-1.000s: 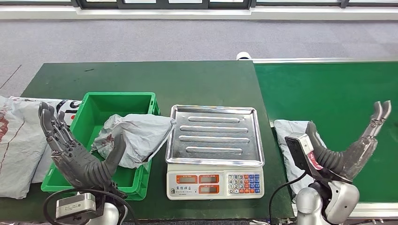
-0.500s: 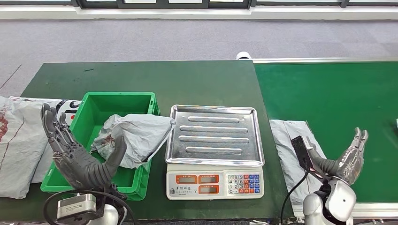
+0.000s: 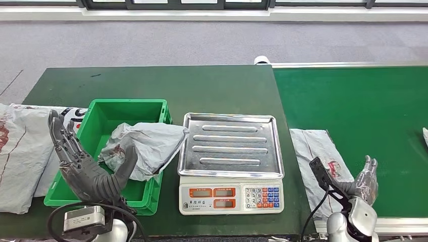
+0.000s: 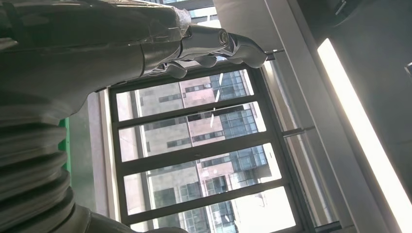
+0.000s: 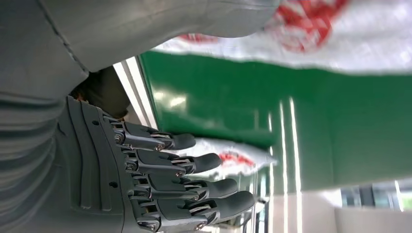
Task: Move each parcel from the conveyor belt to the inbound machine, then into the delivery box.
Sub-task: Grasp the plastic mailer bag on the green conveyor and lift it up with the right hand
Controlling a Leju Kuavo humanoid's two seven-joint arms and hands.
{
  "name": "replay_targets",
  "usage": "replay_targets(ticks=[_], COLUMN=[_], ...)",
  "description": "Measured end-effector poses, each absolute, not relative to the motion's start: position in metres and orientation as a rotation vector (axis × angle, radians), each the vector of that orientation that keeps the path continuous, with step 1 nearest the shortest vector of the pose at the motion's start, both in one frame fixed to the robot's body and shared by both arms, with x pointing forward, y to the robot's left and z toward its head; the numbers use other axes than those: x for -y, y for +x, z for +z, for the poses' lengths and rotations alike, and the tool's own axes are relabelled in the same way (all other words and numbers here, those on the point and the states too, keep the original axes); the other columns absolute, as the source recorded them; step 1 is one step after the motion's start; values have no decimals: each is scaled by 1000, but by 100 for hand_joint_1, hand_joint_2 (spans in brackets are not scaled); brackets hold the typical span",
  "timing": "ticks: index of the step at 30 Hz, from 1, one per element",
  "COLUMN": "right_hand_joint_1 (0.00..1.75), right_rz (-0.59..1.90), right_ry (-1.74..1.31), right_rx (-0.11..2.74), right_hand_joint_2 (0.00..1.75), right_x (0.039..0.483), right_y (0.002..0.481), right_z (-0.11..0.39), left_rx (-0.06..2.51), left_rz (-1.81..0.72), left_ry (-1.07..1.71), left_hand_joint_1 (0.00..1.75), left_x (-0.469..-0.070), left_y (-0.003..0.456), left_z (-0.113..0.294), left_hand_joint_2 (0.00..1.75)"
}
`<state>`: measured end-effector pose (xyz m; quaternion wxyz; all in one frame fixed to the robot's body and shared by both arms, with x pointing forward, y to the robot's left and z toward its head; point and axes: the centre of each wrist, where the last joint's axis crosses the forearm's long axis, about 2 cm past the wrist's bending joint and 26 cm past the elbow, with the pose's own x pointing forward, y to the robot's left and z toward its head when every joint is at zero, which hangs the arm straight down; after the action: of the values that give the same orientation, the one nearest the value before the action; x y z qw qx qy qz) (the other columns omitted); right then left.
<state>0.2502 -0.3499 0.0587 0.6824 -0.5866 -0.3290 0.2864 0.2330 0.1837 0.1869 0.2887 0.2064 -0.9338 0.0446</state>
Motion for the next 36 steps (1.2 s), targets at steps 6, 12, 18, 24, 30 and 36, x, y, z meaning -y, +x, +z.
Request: replay_targets(ticks=[6,12,18,24,30,36], right_hand_joint_1=[0,0,0,175,175,175], right_rz=[706,725,735,785,807,812], right_ry=[-1191,-1100,-1062,-1013,-984,-974], right_rx=[638,656,661,639,636,630], right_hand_joint_2=[175,175,175,175,175,175], right_x=[353,351,348,344,343,344], right_y=[243,244,255,261,265,265], right_z=[37,32,31,25,21,19], left_rx=[2484,2482,2488,2490,2484,2480], left_rz=[104,96,93,92,93,91], left_ry=[544,545,554,565,576,576], left_hand_joint_1=[0,0,0,0,0,0], left_x=[-183,-184,-186,-187,-188,-189], left_y=[234,234,235,236,236,236], left_z=[185,183,184,184,182,181], left_hand_joint_2=[175,175,175,175,175,175])
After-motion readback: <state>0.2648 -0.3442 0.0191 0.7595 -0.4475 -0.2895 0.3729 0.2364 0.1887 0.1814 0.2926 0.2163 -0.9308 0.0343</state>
